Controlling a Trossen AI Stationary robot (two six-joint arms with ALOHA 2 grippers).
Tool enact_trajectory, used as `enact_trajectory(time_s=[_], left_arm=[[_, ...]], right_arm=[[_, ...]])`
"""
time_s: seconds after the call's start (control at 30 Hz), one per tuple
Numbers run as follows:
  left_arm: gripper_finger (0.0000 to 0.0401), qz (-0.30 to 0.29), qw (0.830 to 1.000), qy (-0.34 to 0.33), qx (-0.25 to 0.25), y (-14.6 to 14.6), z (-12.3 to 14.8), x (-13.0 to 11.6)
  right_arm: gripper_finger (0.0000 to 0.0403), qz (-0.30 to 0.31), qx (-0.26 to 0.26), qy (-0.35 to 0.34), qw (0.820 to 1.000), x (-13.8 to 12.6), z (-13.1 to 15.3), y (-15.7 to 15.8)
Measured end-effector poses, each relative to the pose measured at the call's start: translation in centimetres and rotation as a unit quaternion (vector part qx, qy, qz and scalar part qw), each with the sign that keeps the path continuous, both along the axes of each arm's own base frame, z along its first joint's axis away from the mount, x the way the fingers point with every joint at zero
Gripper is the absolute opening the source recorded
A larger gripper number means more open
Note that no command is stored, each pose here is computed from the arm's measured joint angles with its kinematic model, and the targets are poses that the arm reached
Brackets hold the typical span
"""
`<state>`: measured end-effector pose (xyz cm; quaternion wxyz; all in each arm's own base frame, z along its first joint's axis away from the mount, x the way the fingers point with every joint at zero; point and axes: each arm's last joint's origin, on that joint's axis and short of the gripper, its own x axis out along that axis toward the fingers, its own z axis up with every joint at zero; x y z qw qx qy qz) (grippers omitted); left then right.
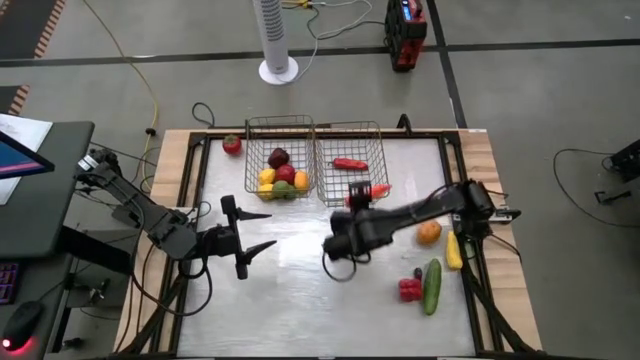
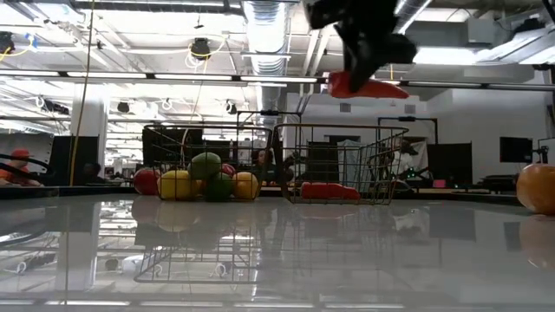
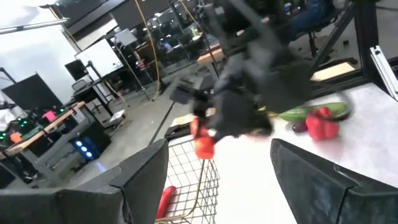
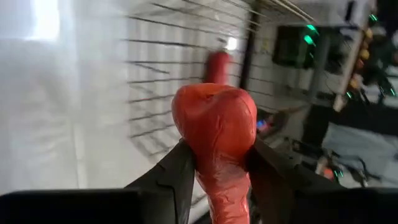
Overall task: Sort produce into baskets
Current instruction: Put the carrot into the right wire basket, then put the potato into the right wire basket
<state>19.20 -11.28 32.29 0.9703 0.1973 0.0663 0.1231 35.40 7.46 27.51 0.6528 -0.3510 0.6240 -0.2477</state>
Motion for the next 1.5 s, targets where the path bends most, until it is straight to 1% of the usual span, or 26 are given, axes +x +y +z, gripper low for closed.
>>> enact_trajectory(time_s=[0.1,0.23,0.33,0.47,0.5,0.6,0.67,0.7,0.83,0.87,0.97,1.1,1.17,1.27,1.37,1.43,1.5], left_arm=[[0.027,0.001,1.0,0.0,0.0,0.0,0.0,0.0],[0.027,0.008,1.0,0.0,0.0,0.3,0.0,0.1],[0.027,0.014,1.0,-0.001,-0.002,0.5,0.0,0.3],[0.027,0.017,1.0,0.002,-0.005,0.6,-0.1,0.3],[0.027,0.017,1.0,0.003,-0.004,0.6,-0.1,0.3],[0.027,0.017,1.0,0.007,-0.002,0.6,-0.2,0.3],[0.027,0.018,1.0,0.01,-0.002,0.6,-0.3,0.3],[0.027,0.018,1.0,0.011,-0.002,0.6,-0.3,0.3],[0.027,0.018,1.0,0.012,-0.001,0.6,-0.3,0.3],[0.027,0.019,1.0,0.012,-0.001,0.6,-0.3,0.3],[0.027,0.019,1.0,0.011,-0.01,0.6,-0.4,0.3],[0.027,0.021,0.999,0.015,-0.022,0.6,-0.6,0.2],[0.027,0.021,0.999,0.015,-0.025,0.6,-0.6,0.2],[0.027,0.022,0.999,0.012,-0.033,0.6,-0.6,0.2],[0.027,0.022,0.999,0.011,-0.042,0.6,-0.6,0.2],[0.027,0.022,0.999,0.013,-0.042,0.6,-0.7,0.2],[0.027,0.022,0.999,0.013,-0.042,0.6,-0.7,0.2]], right_arm=[[0.0169,-0.027,-0.003,-0.022,0.999,0.5,0.8,-2.4],[0.0186,-0.071,-0.002,-0.046,0.996,1.0,1.0,-5.7],[0.0217,-0.092,0.012,-0.036,0.995,1.2,0.8,-7.8],[0.0268,-0.112,0.053,-0.039,0.992,1.4,0.7,-9.6],[0.0278,-0.114,0.06,-0.032,0.991,1.3,0.6,-9.7],[0.03,-0.124,0.058,-0.006,0.991,0.6,0.7,-9.2],[0.0305,-0.127,0.057,0.003,0.99,0.2,0.7,-8.3],[0.0305,-0.124,0.065,0.0,0.99,0.3,0.7,-7.6],[0.0305,-0.103,0.16,-0.013,0.982,-0.5,1.5,-4.3],[0.0305,-0.103,0.17,-0.013,0.98,-0.8,1.7,-3.5],[0.0305,-0.105,0.177,-0.023,0.978,-2.4,1.9,-2.1],[0.0305,-0.153,0.219,-0.047,0.962,-6.2,2.5,-2.0],[0.0305,-0.176,0.221,-0.07,0.957,-8.1,2.2,-2.1],[0.0306,-0.223,0.238,-0.109,0.939,-10.8,1.1,-2.5],[0.0308,-0.261,0.253,-0.127,0.923,-13.1,-0.8,-3.0],[0.0313,-0.274,0.256,-0.124,0.918,-14.1,-2.4,-3.3],[0.0321,-0.285,0.256,-0.105,0.918,-15.1,-3.8,-3.5]])
